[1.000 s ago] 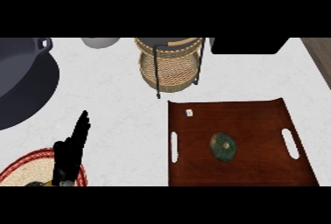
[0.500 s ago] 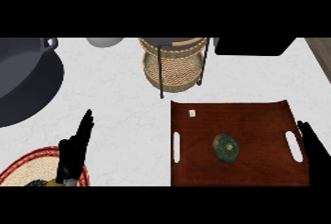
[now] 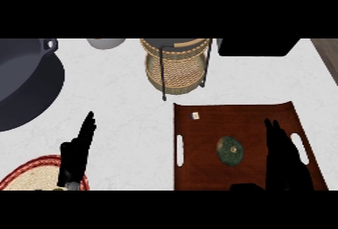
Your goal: Pick the squash from the tray and place it in the tiered basket
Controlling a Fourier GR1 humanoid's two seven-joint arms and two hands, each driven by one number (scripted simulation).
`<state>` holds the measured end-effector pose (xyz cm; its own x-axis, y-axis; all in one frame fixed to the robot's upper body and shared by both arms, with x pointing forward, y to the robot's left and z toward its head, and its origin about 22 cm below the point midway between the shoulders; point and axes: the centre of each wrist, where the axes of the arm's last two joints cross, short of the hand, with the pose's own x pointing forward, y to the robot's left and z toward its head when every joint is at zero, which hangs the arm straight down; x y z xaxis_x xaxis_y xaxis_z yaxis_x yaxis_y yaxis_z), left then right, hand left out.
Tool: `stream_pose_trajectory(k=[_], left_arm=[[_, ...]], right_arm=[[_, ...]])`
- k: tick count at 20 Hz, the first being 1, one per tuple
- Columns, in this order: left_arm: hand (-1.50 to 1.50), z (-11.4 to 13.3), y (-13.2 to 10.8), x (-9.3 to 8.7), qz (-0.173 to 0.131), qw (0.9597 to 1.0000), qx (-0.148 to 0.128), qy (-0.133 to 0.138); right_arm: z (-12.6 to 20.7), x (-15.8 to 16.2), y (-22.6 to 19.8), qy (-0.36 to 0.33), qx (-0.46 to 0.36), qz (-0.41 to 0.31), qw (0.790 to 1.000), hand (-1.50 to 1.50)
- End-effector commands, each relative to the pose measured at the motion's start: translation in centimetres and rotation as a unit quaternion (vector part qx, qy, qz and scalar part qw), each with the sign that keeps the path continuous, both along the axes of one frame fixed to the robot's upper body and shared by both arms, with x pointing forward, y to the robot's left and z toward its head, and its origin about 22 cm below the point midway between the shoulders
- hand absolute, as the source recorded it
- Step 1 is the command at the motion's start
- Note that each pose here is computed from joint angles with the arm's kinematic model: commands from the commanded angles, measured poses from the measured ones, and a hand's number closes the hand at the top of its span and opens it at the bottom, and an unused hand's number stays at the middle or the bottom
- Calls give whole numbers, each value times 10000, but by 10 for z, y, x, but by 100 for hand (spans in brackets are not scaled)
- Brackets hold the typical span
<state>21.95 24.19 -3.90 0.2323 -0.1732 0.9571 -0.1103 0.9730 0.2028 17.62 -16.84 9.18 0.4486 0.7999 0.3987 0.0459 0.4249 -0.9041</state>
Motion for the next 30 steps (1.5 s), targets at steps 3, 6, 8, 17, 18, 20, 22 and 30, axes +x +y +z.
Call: stream_pose_trajectory(k=[3,6,8,17,18,20,22,30], left_arm=[[0,-16,2,-9,119,9997,-101,196],[0,-4,7,-7,53,9999,-42,154],[0,-6,7,-8,165,9997,-50,180],[0,-16,1,-11,153,9998,7,142],[0,-21,3,-3,94,9999,35,135],[0,-18,8,-14,117,9998,-81,143],[0,-15,-4,-4,216,9995,-105,189],[0,-20,8,-32,52,9997,-52,244]], right_arm=[[1,11,25,724,-35,-418,9965,-150],[8,37,36,743,-6,-433,9963,-150],[-6,33,47,906,-91,-464,9948,-150],[-5,40,41,1668,-263,-567,9840,-150],[-10,42,42,1670,-231,-501,9844,-150],[-19,46,36,1795,-171,-575,9819,-150],[-3,45,42,1734,-193,-547,9832,-150],[-31,62,36,2138,-133,-625,9748,-150]])
